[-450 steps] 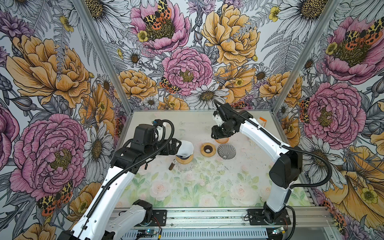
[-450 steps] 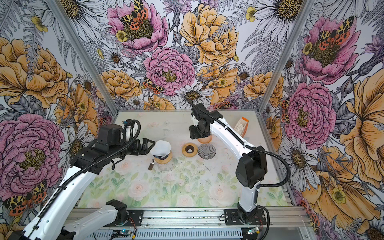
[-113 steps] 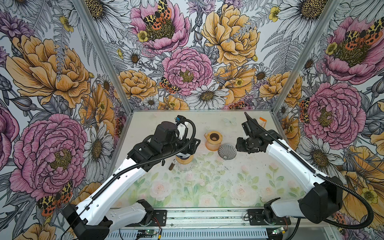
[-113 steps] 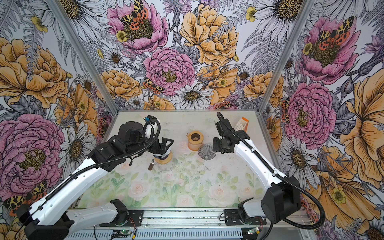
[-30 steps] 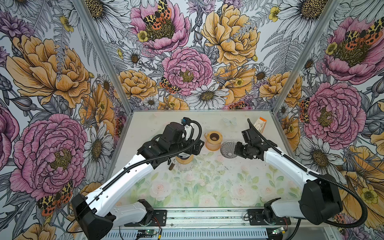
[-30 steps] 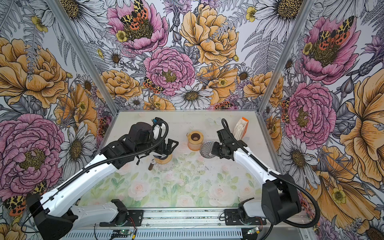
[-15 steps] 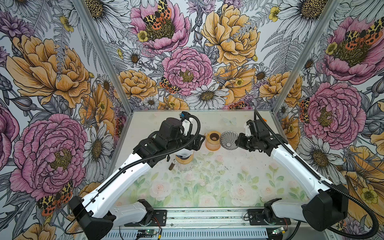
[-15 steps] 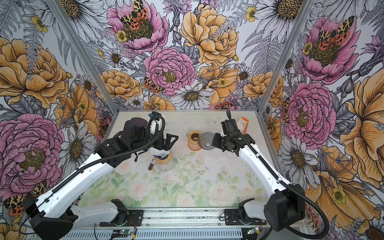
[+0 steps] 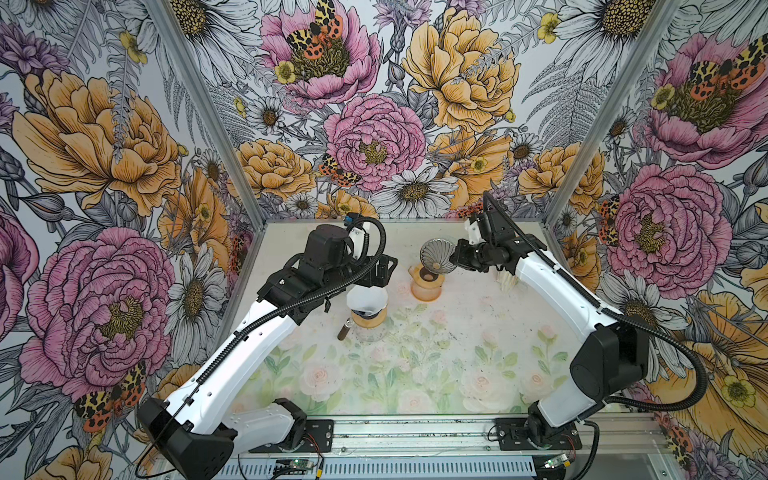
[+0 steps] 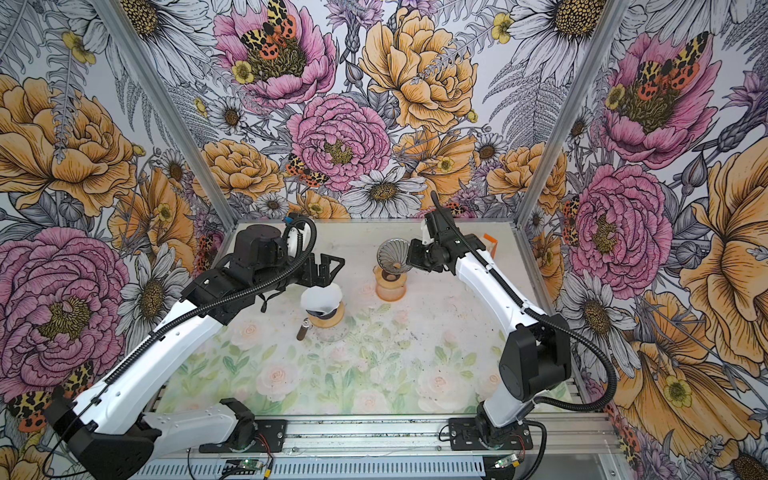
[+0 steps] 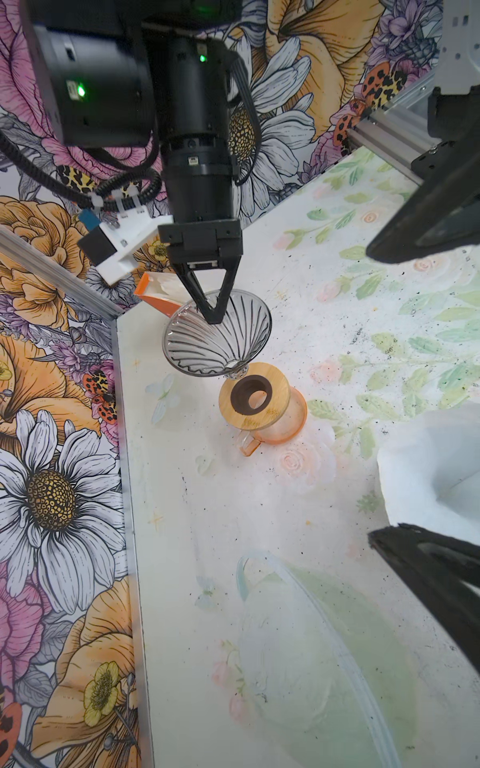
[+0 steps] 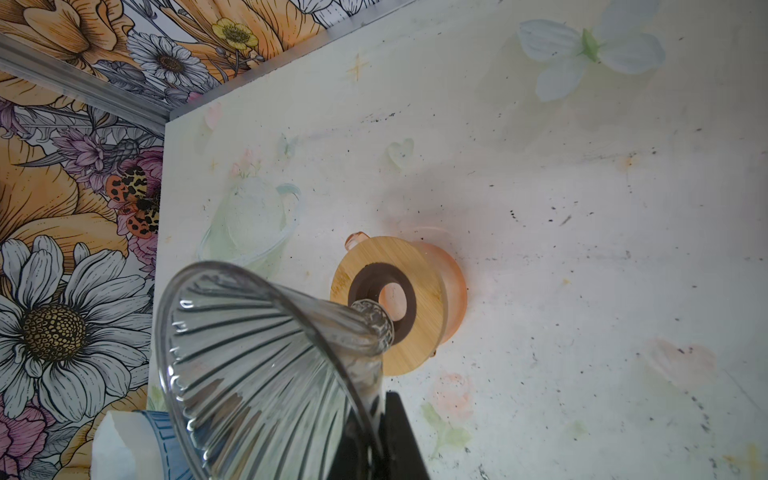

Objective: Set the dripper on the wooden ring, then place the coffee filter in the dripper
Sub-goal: 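Carry the clear dripper over the bamboo ring and lower it onto the pitcher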

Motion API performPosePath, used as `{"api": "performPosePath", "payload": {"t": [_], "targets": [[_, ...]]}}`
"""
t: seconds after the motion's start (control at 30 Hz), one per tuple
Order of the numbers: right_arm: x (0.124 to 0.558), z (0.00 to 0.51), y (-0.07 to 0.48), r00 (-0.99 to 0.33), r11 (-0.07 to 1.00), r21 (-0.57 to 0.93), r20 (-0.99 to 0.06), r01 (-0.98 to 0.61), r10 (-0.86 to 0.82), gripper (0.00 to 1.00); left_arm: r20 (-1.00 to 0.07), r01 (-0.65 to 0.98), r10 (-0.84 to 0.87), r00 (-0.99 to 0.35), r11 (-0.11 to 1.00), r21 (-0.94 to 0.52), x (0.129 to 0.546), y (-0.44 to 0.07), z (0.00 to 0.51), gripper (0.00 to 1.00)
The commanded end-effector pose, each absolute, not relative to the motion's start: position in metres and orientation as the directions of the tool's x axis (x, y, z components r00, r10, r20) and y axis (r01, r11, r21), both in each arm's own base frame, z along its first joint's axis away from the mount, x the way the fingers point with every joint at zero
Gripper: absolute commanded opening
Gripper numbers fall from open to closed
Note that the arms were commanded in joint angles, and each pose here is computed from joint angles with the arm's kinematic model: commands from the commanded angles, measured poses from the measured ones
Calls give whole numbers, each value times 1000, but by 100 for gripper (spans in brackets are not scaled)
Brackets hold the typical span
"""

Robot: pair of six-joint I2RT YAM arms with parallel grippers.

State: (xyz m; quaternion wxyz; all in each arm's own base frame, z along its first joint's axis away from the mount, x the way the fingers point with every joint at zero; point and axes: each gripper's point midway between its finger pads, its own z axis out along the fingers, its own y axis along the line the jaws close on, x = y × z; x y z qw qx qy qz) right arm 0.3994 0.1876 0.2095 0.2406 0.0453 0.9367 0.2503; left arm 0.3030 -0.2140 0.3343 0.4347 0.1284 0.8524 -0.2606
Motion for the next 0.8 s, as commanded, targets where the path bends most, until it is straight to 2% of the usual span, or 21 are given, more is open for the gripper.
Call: {"api": "performPosePath", "payload": {"t": [0.0, 0.5, 0.77], "targets": [[411, 216, 200, -875, 861, 503, -449, -81, 180, 0, -796, 447, -6, -605, 825, -345, 308, -215, 326, 99], [419, 169, 208, -919, 876, 479, -368, -54, 145, 0, -792, 436, -15, -610, 828, -352, 309, -211, 324, 99], [408, 141, 206, -950, 881, 472, -284, -22, 128, 0, -793, 443, -20, -608, 821, -361, 309, -213, 328, 99]]}}
